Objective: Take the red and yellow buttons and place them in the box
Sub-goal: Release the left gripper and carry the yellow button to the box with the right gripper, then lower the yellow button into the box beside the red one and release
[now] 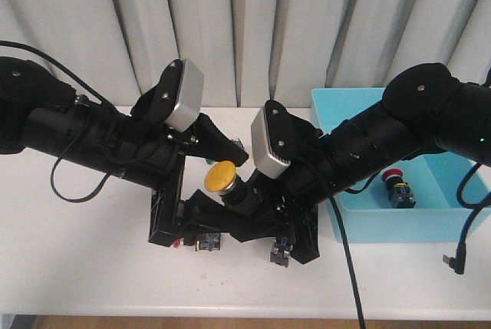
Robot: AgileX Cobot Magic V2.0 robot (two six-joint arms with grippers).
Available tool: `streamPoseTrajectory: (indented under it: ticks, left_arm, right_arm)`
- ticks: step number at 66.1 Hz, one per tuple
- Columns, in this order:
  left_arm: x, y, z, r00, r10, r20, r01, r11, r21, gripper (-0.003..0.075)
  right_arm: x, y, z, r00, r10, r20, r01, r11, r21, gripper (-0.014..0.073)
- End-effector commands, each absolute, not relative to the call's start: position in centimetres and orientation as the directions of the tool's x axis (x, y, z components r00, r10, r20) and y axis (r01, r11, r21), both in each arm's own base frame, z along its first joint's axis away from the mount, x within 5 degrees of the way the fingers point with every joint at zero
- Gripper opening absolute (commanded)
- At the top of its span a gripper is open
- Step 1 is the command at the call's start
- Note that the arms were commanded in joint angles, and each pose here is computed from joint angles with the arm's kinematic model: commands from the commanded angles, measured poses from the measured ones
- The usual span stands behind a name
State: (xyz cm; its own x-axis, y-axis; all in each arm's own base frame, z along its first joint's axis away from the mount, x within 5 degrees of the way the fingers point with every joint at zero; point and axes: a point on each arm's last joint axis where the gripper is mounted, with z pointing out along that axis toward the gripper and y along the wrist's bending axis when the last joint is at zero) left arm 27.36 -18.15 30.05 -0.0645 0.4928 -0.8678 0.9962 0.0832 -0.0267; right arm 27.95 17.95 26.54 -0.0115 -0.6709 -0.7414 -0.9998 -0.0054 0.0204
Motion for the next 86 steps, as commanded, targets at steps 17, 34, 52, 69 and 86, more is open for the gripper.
streamPoseTrajectory:
  ticks: [17, 34, 52, 69, 86]
  left_arm:
    - [27.8, -17.8, 31.6, -0.005, 0.515, -0.857, 0.982, 0.164, 0.093, 0.0664]
    - [28.5, -17.1, 30.9, -0.020, 0.602, -0.798, 0.964, 0.223, 0.143, 0.0571]
    - [28.5, -17.1, 30.9, -0.018, 0.607, -0.795, 0.965, 0.218, 0.144, 0.0548]
    - [28.5, -17.1, 30.9, -0.027, 0.605, -0.796, 0.965, 0.222, 0.137, 0.0548]
    - [28.5, -17.1, 30.9, -0.035, 0.603, -0.797, 0.965, 0.228, 0.130, 0.0548]
  right_arm:
    - [27.3, 14.4, 32.0, -0.058, -0.795, -0.604, -0.934, 0.257, -0.249, 0.0070]
    - [29.9, 8.7, 32.4, -0.577, -0.575, -0.581, -0.538, 0.802, -0.259, 0.0076]
    - [33.8, 0.8, 28.8, -0.837, -0.209, -0.505, -0.203, 0.977, -0.067, 0.0095]
    - [39.3, 1.3, 25.5, -0.887, -0.212, -0.411, -0.242, 0.970, 0.023, 0.0113]
    - [43.4, 1.7, 21.3, -0.915, -0.202, -0.348, -0.246, 0.965, 0.088, 0.0122]
